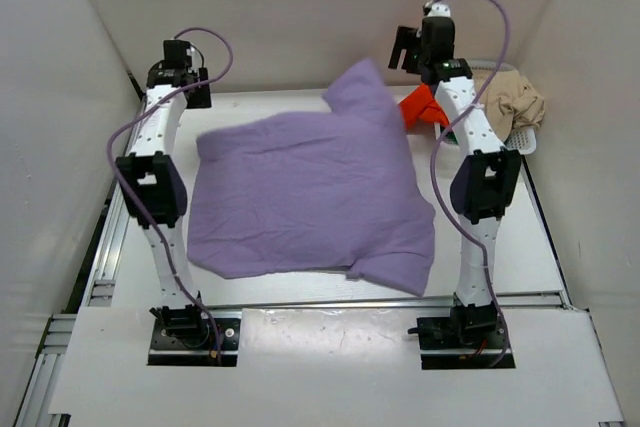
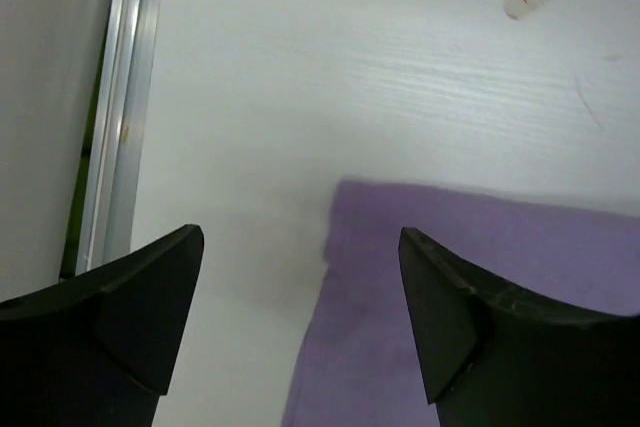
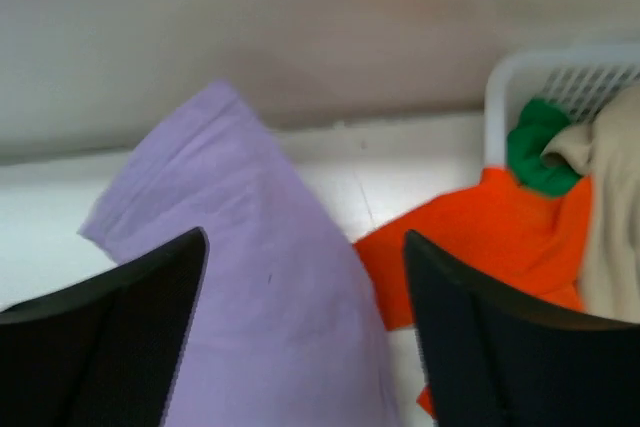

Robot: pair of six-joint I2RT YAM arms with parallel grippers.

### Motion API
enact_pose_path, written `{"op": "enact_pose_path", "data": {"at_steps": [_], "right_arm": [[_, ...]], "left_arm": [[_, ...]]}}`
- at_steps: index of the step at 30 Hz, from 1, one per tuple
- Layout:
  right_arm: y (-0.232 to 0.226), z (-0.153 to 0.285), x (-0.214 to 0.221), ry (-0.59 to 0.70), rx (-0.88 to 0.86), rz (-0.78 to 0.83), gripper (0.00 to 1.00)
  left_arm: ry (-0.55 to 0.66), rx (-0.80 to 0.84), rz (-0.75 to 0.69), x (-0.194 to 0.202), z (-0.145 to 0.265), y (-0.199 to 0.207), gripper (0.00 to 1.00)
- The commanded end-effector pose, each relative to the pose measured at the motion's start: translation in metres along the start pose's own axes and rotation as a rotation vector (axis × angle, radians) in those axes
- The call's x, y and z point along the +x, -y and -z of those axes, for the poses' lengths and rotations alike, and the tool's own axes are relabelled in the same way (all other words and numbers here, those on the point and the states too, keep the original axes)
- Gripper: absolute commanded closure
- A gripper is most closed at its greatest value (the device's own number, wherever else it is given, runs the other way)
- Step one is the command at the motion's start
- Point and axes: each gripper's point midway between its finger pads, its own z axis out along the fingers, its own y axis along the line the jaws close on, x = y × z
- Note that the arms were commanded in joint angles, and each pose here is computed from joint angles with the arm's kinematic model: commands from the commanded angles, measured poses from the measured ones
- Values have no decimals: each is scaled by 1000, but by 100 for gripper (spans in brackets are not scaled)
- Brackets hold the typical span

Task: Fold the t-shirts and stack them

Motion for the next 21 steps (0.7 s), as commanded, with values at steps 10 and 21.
{"op": "enact_pose_path", "data": {"at_steps": [10,21], "right_arm": [[-1,169,67,-240,21,-8,1],[27,302,331,-834,201,-173,2]], "left_arm": [[-328,-81,-33,141,90,-51,3],[-743,21,68,322,124,-57,9]]}}
